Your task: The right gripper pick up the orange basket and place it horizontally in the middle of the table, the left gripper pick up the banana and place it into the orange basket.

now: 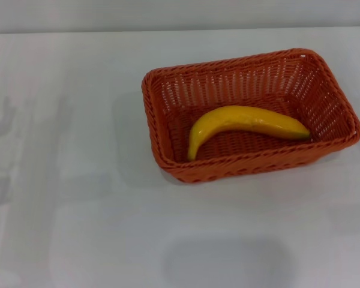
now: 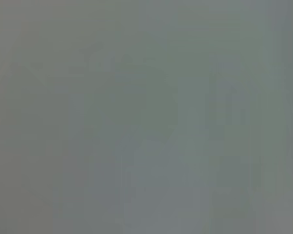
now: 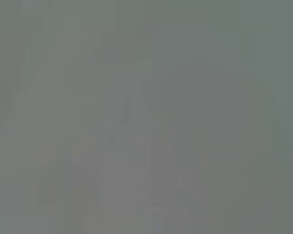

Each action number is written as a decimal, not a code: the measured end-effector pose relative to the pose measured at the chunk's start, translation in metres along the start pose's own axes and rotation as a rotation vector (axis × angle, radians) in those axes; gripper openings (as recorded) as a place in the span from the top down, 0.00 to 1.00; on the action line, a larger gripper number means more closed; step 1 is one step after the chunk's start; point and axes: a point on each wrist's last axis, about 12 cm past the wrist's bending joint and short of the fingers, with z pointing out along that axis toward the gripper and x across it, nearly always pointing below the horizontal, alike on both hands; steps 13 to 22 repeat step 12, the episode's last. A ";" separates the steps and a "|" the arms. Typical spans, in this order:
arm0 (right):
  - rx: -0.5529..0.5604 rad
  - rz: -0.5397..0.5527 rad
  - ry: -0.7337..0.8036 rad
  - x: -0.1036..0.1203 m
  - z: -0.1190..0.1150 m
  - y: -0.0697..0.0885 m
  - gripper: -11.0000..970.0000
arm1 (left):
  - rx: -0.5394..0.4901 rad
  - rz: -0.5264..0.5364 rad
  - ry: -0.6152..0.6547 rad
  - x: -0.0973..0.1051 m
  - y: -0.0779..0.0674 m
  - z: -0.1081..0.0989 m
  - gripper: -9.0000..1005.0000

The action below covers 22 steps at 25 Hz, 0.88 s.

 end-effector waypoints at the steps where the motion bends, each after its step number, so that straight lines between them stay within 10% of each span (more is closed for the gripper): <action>1: -0.008 0.004 0.000 0.000 0.000 0.002 0.27 | 0.000 0.000 0.002 0.000 0.000 -0.001 0.13; 22: 0.088 0.003 0.026 0.003 0.000 -0.011 0.27 | -0.022 0.000 0.041 0.009 0.007 -0.015 0.13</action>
